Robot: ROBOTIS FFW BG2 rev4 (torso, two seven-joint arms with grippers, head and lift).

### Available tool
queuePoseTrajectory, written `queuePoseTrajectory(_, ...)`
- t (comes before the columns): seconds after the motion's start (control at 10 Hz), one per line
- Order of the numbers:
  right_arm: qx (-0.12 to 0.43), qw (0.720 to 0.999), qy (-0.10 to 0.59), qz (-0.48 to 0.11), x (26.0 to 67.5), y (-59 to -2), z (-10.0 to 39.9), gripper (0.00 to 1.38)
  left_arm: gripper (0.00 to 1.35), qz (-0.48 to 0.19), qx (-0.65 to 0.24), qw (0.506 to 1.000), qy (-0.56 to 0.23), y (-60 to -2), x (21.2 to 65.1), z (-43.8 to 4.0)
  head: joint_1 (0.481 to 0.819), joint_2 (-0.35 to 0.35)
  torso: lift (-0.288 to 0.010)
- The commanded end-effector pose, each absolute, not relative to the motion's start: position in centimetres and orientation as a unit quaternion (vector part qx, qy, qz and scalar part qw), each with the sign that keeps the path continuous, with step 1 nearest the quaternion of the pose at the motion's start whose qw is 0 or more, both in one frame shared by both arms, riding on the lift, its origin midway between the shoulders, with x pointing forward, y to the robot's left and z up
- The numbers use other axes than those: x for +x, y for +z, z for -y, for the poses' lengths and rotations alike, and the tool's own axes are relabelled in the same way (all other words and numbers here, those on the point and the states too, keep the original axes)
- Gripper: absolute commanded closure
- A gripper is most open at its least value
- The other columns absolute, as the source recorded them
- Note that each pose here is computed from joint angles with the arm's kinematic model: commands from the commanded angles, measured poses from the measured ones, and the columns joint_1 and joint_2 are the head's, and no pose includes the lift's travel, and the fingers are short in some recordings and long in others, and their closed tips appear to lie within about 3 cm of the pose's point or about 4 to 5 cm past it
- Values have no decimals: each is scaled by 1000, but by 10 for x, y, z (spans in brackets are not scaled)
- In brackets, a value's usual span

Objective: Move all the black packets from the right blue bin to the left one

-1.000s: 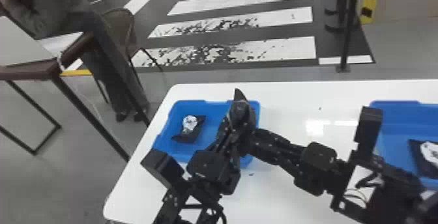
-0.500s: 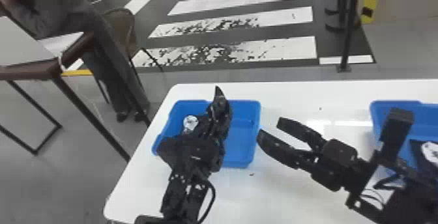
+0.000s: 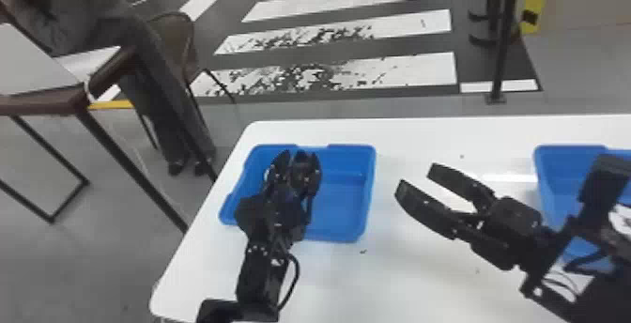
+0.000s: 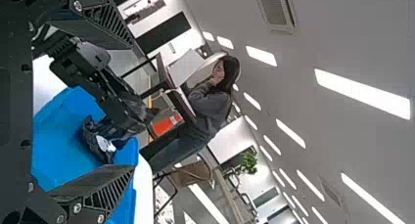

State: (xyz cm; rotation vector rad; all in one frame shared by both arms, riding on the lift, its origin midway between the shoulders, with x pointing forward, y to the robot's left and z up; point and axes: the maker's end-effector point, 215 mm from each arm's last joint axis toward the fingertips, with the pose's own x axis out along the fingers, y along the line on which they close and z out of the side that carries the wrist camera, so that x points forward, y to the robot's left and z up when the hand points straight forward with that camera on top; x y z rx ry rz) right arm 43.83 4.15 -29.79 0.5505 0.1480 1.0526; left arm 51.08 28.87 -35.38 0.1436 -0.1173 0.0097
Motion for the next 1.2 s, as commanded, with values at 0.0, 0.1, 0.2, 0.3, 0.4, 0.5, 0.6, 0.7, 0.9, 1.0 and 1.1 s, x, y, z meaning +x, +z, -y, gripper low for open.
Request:
queuePoseTrajectory(0.0,235,846,475,-61,451,-298,-19,168,104,81,42,996,-9,-346,500,-280,695,350,-140)
queuePoseTrajectory(0.1,214,861,457,-56,463,-299,1,168,214,107,18,994,-26,-329,492,-269,695,350,-140)
queuePoseTrajectory(0.2,205,872,442,-55,474,-299,17,170,266,121,-4,992,-37,-307,478,-256,695,332,-140)
queuePoseTrajectory(0.3,190,883,426,-57,484,-300,34,170,272,132,-25,990,-49,-283,459,-245,695,300,-140)
queuePoseTrajectory(0.4,164,899,400,-69,492,-302,54,170,272,143,-42,987,-62,-254,438,-236,695,265,-140)
queuePoseTrajectory(0.5,134,922,355,-80,499,-304,86,170,272,137,-66,986,-72,-238,419,-224,695,250,-140)
queuePoseTrajectory(0.6,117,939,311,-90,503,-306,120,171,272,107,-85,987,-80,-240,413,-217,695,213,-140)
queuePoseTrajectory(0.7,99,949,275,-117,502,-315,141,171,272,95,-84,989,-78,-240,408,-219,695,160,-140)
queuePoseTrajectory(0.9,63,958,199,-194,498,-354,183,173,272,73,-80,991,-81,-253,401,-212,695,99,-140)
queuePoseTrajectory(1.0,46,957,166,-234,492,-371,202,173,266,67,-71,992,-83,-256,401,-210,695,68,-140)
queuePoseTrajectory(1.1,33,951,142,-272,487,-387,217,173,266,64,-70,992,-83,-258,400,-211,695,33,-140)
